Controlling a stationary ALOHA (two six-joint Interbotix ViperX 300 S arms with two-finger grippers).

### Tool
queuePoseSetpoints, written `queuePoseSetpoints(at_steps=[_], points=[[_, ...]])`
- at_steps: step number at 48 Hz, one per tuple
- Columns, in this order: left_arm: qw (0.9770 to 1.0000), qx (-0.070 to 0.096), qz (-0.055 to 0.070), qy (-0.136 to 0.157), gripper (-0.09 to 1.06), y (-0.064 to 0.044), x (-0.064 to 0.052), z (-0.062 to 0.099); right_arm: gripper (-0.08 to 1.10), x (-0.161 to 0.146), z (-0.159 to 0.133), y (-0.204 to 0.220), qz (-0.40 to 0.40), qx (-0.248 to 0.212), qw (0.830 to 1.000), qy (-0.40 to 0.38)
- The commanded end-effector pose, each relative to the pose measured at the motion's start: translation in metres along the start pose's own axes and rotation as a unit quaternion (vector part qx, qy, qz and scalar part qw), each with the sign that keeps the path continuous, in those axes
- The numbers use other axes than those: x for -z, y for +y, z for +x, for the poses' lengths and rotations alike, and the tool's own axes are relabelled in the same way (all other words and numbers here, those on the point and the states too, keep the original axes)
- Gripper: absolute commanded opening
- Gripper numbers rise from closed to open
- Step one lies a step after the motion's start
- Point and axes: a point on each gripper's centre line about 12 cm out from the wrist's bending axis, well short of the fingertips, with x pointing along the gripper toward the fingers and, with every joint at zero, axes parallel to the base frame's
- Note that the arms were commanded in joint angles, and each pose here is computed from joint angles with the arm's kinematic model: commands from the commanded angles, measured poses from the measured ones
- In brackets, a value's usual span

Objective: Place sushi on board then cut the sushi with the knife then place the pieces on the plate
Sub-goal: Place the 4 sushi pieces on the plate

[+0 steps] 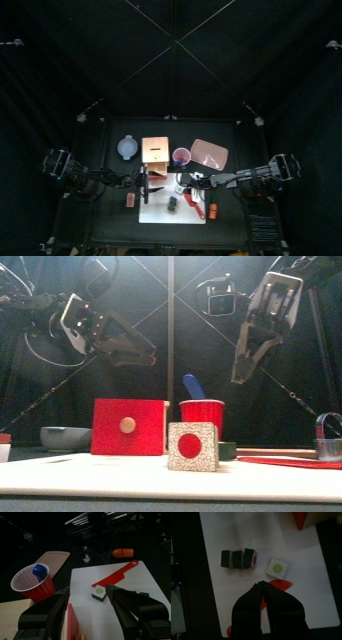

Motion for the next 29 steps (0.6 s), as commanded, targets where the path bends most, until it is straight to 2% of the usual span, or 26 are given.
queuePoseSetpoints(at_steps=[1, 5, 8, 16, 19, 29], points=[[0.9998, -0.005, -0.004, -0.019, 0.93, 0.002, -0.012, 0.004, 0.32, -0.008, -0.009, 0.001, 0.002, -0.006, 1.000, -0.022], [0.9998, -0.006, -0.004, -0.021, 0.93, 0.002, -0.013, 0.005, 0.36, -0.009, -0.009, 0.001, -0.002, -0.006, 1.000, -0.024], [0.9998, -0.006, -0.005, -0.021, 0.93, 0.002, -0.013, 0.005, 0.45, -0.009, -0.009, 0.001, -0.003, -0.006, 1.000, -0.025], [0.9997, -0.006, -0.005, -0.023, 0.93, 0.002, -0.015, 0.005, 0.96, -0.012, -0.012, 0.002, -0.002, -0.007, 1.000, -0.028], [0.9997, -0.006, -0.005, -0.025, 0.93, 0.002, -0.016, 0.005, 1.08, -0.012, -0.011, 0.000, -0.001, -0.004, 1.000, -0.028], [0.9997, -0.006, -0.004, -0.024, 0.93, 0.002, -0.015, 0.005, 1.05, -0.009, 0.015, -0.009, -0.019, 0.021, 1.000, 0.004]])
